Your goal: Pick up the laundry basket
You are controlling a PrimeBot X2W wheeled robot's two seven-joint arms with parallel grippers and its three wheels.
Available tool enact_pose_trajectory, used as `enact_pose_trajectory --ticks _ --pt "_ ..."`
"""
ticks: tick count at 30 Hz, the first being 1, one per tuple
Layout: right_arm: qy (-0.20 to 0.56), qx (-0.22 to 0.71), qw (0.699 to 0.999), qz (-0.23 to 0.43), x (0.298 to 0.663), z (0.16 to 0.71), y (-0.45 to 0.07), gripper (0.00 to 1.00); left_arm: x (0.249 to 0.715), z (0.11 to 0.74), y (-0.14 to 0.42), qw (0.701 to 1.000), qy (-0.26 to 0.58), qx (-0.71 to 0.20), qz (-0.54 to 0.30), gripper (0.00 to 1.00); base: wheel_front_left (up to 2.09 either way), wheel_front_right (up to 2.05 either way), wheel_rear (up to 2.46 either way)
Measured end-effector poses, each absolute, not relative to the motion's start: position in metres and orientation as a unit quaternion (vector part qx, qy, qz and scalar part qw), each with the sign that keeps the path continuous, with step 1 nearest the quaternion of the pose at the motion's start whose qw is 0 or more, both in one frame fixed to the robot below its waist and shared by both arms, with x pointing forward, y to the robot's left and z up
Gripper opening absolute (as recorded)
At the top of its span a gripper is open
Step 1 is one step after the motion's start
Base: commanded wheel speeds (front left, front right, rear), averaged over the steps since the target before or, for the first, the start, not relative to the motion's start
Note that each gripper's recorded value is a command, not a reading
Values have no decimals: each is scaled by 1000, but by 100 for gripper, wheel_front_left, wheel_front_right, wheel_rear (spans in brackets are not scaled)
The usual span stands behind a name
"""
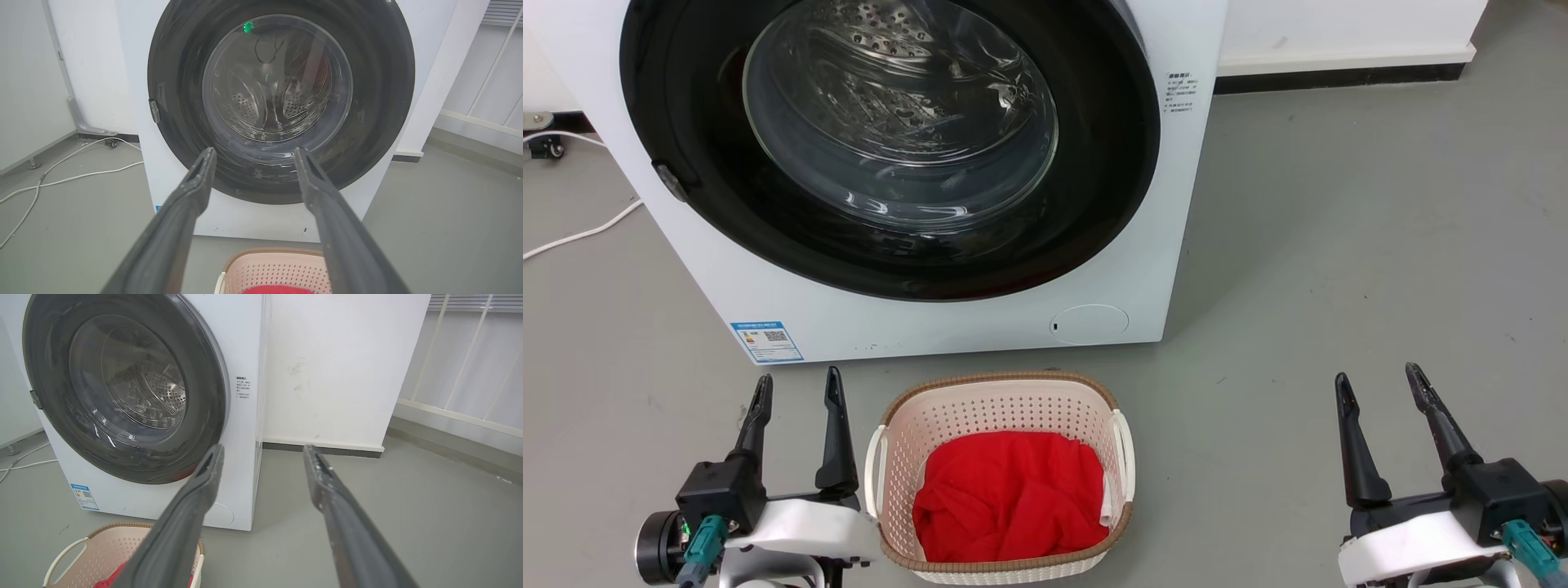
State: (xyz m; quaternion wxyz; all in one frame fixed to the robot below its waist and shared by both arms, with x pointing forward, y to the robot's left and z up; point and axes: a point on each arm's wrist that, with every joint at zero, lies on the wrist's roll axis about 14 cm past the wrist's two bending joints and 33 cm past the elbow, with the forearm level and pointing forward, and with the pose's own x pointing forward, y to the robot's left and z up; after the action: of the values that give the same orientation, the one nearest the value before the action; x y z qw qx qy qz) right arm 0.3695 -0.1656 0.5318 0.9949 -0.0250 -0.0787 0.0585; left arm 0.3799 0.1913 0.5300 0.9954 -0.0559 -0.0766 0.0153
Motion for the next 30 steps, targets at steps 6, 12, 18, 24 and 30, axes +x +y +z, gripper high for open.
enact_pose_trajectory --ticks 6,12,18,24,30 --pt "-82 -37 994 61 369 533 -164 100 379 530 191 996 -79 -42 16 100 0 0 0" --pt "-83 -34 994 60 369 533 -165 100 379 530 192 996 -78 -42 17 100 0 0 0" --pt "-83 -32 994 59 369 533 -165 100 378 529 192 996 -77 -41 17 100 0 0 0" --pt "-83 -31 994 60 369 533 -165 100 378 529 193 996 -76 -40 18 100 0 0 0" --pt "-82 -28 994 60 369 533 -165 100 379 528 194 996 -75 -39 19 100 0 0 0"
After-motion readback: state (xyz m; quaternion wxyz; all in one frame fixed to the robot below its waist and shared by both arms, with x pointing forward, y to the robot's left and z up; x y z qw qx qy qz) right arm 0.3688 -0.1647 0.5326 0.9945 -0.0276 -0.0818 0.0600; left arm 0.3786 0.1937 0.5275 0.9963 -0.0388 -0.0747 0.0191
